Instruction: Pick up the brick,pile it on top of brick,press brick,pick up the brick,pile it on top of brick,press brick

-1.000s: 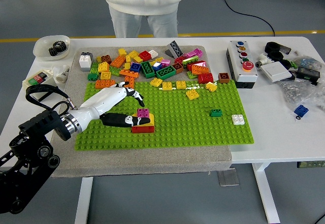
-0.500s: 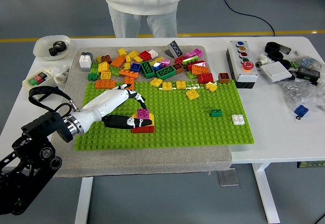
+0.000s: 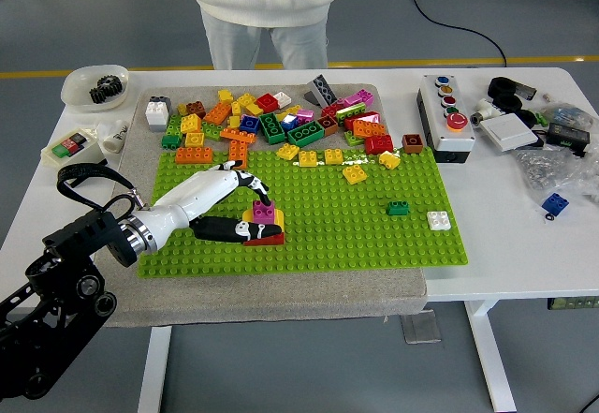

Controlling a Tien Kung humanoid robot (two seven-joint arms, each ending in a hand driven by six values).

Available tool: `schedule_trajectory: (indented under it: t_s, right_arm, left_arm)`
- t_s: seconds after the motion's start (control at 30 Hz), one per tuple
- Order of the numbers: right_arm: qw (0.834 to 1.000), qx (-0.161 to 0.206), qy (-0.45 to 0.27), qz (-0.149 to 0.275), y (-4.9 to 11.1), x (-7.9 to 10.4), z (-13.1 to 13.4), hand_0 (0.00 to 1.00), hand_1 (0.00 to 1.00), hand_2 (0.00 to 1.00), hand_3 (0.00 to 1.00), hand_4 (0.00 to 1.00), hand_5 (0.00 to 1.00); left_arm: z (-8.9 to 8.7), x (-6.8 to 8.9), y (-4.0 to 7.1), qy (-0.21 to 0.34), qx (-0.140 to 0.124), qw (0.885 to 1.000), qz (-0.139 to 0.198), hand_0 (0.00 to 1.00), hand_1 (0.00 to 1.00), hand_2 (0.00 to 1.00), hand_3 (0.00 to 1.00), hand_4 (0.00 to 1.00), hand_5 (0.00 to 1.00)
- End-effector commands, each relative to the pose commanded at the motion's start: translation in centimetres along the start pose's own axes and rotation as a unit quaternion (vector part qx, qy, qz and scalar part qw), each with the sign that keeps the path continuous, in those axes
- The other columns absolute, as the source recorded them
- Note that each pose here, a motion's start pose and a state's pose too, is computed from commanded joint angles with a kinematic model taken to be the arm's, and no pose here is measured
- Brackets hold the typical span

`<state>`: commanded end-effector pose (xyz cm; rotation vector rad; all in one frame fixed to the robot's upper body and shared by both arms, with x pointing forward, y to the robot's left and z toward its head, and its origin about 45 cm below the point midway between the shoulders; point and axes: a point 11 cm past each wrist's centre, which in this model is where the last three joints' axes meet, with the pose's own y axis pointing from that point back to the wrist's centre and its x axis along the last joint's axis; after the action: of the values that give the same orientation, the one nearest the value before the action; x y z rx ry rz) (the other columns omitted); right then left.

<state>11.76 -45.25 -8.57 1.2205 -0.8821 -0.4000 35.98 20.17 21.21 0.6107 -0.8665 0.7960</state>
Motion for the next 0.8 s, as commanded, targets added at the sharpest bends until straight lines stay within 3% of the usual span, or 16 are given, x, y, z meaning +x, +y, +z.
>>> schedule_trajectory:
  t_s: [0.8]
  right_arm:
    - [1.000,0.000,-0.001,-0.002,-0.01,-0.16,0.05,0.742,0.648,0.714,0.599,0.815,0.382]
  left_arm:
    - [-0.68,-0.54,0.03,0.000,0.010,1.000,-0.006,0.998,0.768,0.787,0.602,0.998,0.885]
